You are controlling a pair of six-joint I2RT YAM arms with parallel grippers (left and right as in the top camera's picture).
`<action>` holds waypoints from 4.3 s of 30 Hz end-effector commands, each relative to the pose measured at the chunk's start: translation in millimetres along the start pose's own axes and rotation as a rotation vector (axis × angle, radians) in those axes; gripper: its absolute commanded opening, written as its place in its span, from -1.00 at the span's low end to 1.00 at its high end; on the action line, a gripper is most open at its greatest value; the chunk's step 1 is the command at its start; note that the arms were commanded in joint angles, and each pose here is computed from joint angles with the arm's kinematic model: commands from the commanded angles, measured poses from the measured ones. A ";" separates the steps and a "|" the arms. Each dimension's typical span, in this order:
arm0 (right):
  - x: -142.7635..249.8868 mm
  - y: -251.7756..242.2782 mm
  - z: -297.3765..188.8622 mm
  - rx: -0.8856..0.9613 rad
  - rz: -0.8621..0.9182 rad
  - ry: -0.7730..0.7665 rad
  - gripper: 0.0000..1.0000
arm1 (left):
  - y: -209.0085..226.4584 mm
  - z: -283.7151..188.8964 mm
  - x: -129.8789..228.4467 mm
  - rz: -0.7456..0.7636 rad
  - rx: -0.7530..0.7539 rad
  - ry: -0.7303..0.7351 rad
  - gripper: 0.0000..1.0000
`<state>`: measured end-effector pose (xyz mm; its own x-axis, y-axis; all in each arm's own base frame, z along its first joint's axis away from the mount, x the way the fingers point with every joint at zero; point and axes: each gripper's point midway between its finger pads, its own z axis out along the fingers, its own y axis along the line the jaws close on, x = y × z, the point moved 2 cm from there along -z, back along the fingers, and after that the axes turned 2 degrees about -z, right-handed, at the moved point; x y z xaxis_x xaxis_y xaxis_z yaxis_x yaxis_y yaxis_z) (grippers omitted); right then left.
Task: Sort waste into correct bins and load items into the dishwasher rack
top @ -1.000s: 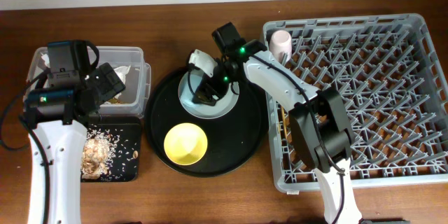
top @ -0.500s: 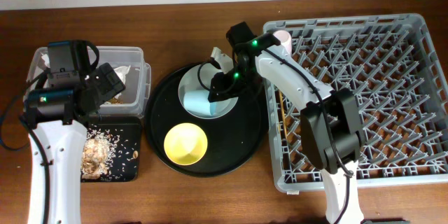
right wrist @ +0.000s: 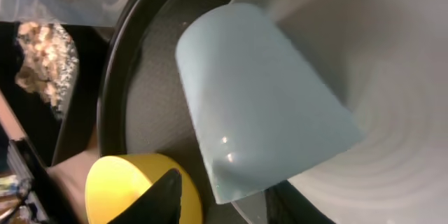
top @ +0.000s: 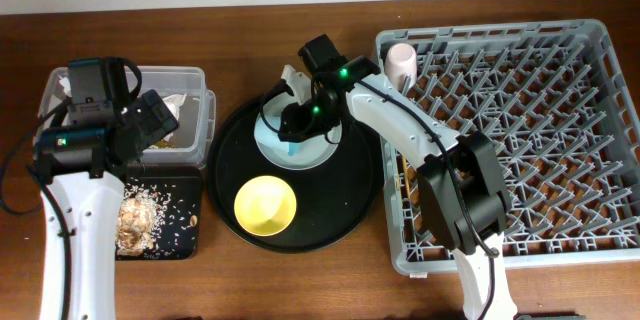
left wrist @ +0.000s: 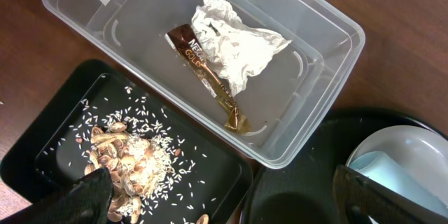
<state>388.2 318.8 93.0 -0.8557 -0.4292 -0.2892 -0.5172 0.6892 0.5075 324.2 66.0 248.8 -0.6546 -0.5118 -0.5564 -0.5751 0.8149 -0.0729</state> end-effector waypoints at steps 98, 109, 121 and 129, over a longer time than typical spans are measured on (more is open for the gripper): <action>17.4 -18.2 -15.0 0.158 0.139 -0.091 -0.81 | -0.2 -4.8 -4.6 -0.016 0.008 -0.017 0.98; 5.5 -81.5 -132.6 0.027 -0.393 -0.280 0.77 | -0.1 -4.8 -4.5 -0.016 0.007 -0.017 0.98; -6.4 -69.9 -53.8 0.049 -0.571 -0.207 0.87 | -0.1 -4.8 -4.5 -0.016 0.007 -0.017 0.98; 10.2 -37.9 -36.0 -0.130 -0.559 -0.166 0.80 | -0.1 -4.8 -4.5 -0.016 0.007 -0.017 0.98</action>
<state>414.5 253.3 99.0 -0.4539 -0.6097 -0.6498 -0.8880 0.3701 0.2729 324.2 66.0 248.8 -0.6547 -0.5118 -0.5562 -0.5749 0.8149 -0.0732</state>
